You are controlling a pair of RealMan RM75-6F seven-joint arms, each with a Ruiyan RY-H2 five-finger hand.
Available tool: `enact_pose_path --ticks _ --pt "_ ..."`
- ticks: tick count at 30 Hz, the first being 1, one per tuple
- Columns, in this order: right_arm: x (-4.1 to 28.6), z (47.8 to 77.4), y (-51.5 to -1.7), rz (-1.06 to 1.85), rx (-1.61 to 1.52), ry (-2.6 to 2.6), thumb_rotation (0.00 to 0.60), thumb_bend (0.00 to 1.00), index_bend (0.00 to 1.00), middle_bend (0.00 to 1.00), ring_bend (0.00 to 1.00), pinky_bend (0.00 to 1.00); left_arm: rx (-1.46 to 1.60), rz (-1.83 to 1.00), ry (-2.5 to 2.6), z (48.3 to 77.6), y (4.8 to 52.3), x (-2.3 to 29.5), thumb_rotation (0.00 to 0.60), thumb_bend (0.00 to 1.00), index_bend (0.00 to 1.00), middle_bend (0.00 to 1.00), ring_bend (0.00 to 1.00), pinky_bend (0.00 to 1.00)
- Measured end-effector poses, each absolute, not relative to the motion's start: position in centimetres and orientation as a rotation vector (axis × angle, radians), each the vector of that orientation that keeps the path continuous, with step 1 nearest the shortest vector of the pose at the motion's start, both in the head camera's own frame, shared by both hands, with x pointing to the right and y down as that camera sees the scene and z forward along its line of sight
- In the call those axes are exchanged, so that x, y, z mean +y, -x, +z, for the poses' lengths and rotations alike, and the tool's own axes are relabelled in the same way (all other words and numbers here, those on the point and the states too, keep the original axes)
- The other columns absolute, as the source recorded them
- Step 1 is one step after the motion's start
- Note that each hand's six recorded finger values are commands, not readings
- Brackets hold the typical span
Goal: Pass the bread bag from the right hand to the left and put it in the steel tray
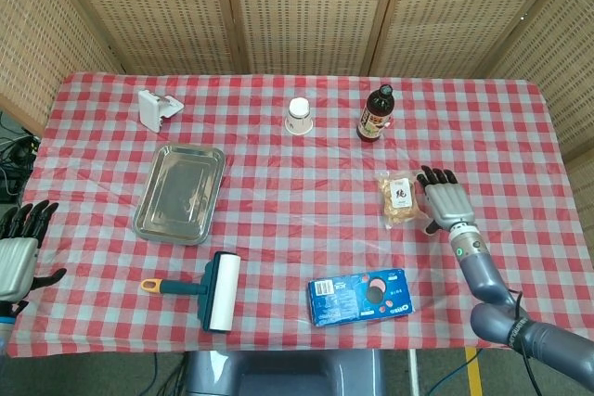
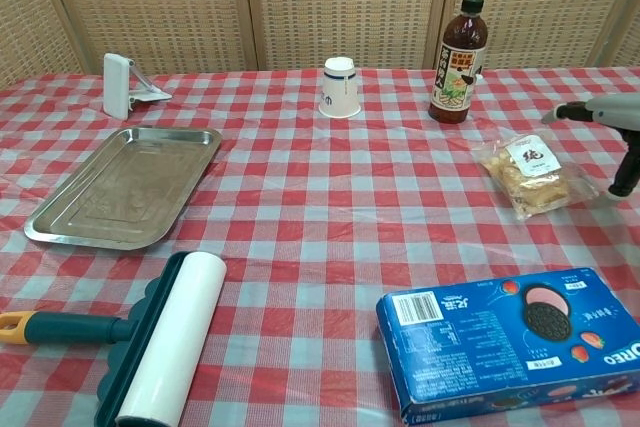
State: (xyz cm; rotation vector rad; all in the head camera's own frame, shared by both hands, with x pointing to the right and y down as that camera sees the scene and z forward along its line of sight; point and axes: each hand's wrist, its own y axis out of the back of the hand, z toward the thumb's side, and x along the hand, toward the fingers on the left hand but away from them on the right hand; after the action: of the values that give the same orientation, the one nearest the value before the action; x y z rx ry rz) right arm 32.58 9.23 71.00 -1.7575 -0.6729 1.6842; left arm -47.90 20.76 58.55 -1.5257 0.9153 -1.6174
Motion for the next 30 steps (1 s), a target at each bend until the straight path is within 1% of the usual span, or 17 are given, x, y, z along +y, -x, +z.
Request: enact_pose_path --ticks 6,8,9,11,13,14,16,19,21,23,30 --pt "8.9 72.4 -32.1 1.715 -0.648 1.762 0.6 0.01 0.0 0.0 0.0 0.0 0.915 -1.628 1.534 59.0 48.1 20.6 0.6 0.02 0.0 0.0 0.0 0.0" --pt "8.8 73.0 -31.9 1.726 -0.639 1.763 0.6 0.01 0.02 0.0 0.0 0.0 0.914 -1.631 1.536 59.1 48.1 20.6 0.6 0.02 0.0 0.0 0.0 0.0" --pt "8.8 73.2 -31.8 1.726 -0.637 1.762 0.6 0.01 0.05 0.0 0.0 0.01 0.913 -1.632 1.538 59.2 48.1 20.5 0.6 0.02 0.0 0.0 0.0 0.0" --pt "8.6 73.5 -31.4 1.719 -0.645 1.757 0.6 0.01 0.15 0.06 0.04 0.11 0.91 -1.633 1.541 59.3 48.1 20.5 0.6 0.02 0.0 0.0 0.0 0.0" --pt "8.3 73.6 -31.2 1.705 -0.66 1.742 0.6 0.02 0.28 0.2 0.15 0.25 0.906 -1.637 1.545 59.4 48.1 20.5 0.6 0.02 0.0 0.0 0.0 0.0" --pt "8.1 73.6 -31.0 1.693 -0.669 1.73 0.6 0.02 0.31 0.24 0.2 0.28 0.903 -1.64 1.548 59.5 48.1 20.5 0.6 0.02 0.0 0.0 0.0 0.0" --pt "7.9 73.8 -30.8 1.681 -0.678 1.714 0.6 0.04 0.42 0.35 0.31 0.35 0.901 -1.646 1.551 59.7 48.1 20.5 0.6 0.02 0.0 0.0 0.0 0.0" --pt "7.7 74.0 -30.6 1.656 -0.691 1.697 0.6 0.07 0.56 0.46 0.42 0.45 0.907 -1.645 1.553 59.6 48.1 20.5 0.6 0.02 0.0 0.0 0.0 0.0" --pt "7.7 73.9 -30.2 1.629 -0.705 1.694 0.6 0.07 0.6 0.49 0.46 0.48 0.913 -1.642 1.554 59.5 48.2 20.4 0.6 0.02 0.0 0.0 0.0 0.0" --pt "7.6 73.7 -29.8 1.601 -0.714 1.693 0.6 0.07 0.61 0.51 0.47 0.49 0.916 -1.639 1.557 59.4 48.1 20.4 0.6 0.02 0.0 0.0 0.0 0.0" --pt "7.4 72.2 -27.9 1.522 -0.735 1.717 0.6 0.07 0.6 0.51 0.47 0.49 0.925 -1.627 1.565 59.2 48.0 20.4 0.6 0.02 0.0 0.0 0.0 0.0"
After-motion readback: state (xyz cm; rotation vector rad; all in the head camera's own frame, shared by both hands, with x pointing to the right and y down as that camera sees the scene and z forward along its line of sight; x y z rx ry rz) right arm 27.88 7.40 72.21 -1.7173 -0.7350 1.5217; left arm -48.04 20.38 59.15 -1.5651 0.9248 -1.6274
